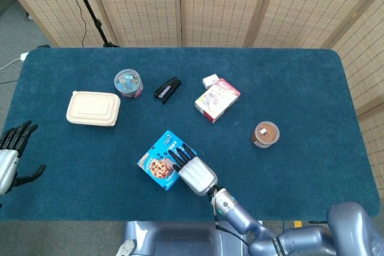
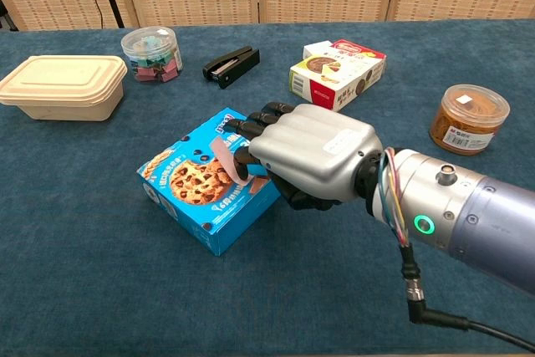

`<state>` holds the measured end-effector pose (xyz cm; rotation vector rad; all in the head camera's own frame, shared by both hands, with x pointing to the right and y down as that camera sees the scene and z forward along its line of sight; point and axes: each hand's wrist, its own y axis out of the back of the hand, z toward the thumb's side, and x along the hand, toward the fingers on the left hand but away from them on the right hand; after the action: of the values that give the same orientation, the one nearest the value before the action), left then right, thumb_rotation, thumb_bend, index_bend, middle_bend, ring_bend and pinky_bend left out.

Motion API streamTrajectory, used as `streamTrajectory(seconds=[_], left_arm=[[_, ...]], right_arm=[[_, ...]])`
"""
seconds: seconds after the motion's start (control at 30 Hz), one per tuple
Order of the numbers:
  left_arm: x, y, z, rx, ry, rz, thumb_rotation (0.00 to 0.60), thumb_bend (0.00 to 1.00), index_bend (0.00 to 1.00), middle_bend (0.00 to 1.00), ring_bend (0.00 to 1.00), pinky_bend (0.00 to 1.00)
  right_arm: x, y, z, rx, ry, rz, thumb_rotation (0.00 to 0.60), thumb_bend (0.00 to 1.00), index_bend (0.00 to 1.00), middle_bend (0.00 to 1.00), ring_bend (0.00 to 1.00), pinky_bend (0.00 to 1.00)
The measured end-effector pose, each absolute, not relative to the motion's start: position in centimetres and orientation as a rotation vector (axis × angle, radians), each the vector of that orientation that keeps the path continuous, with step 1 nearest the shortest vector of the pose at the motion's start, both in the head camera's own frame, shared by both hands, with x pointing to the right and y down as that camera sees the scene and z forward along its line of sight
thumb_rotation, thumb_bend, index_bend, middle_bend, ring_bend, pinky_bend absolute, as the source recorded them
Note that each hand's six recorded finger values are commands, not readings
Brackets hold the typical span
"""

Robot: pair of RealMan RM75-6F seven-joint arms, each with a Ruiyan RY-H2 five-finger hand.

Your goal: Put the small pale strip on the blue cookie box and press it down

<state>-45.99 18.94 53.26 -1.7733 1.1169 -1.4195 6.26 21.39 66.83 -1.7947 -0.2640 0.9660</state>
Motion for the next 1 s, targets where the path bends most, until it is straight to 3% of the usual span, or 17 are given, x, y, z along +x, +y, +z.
streamTrajectory(seconds=[0.57, 1.0], left_arm=[[-46.1, 19.0, 53.2, -1.777, 1.123, -1.416, 0.6, 0.27, 0.0, 0.0, 0.0, 0.0], [-46.2, 18.9, 53.1, -1.781, 1.121, -1.414, 0.6, 0.27, 0.0, 0.0, 0.0, 0.0]], right_arm=[[5.7, 22.7, 66.2, -1.79, -0.252, 0.912, 0.6, 1.0, 0.29, 0.0, 0.0, 0.0], [7.2, 21.4, 66.7, -1.747, -0.259, 0.964, 0.6, 1.0, 0.29, 0.0, 0.0, 0.0]])
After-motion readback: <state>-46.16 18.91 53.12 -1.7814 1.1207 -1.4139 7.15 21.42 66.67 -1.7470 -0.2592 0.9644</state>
